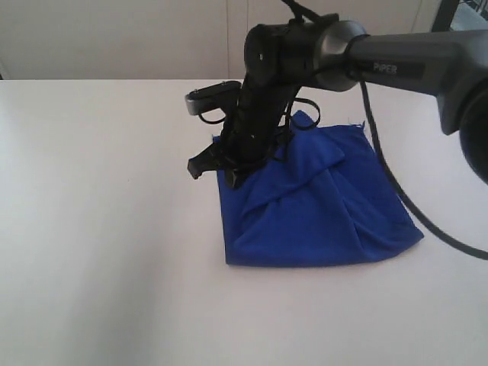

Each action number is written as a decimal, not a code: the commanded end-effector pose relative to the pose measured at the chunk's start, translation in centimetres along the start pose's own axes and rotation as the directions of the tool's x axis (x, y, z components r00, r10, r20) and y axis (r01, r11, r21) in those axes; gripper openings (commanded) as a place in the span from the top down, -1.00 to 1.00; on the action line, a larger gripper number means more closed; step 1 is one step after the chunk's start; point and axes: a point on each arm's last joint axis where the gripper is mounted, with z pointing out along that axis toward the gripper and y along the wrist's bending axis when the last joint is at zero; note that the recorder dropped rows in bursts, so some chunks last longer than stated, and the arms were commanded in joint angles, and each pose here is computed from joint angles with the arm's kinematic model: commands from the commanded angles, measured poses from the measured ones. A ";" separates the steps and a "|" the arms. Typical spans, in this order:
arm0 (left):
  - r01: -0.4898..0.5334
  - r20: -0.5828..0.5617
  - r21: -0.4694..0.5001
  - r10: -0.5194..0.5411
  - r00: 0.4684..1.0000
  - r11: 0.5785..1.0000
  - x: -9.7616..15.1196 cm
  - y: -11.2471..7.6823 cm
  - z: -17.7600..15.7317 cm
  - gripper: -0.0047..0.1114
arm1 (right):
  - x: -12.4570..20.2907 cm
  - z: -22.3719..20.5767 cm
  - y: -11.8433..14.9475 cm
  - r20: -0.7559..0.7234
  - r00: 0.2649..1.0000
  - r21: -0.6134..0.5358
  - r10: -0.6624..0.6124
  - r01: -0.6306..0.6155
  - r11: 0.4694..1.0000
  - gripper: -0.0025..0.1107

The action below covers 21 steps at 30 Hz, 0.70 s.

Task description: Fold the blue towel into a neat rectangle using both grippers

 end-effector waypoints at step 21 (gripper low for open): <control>0.011 0.004 0.008 -0.011 1.000 1.000 0.1 -0.1 -0.2 0.92 | 0.8 5.8 0.0 -0.078 0.995 -0.039 0.058 -0.061 0.997 0.96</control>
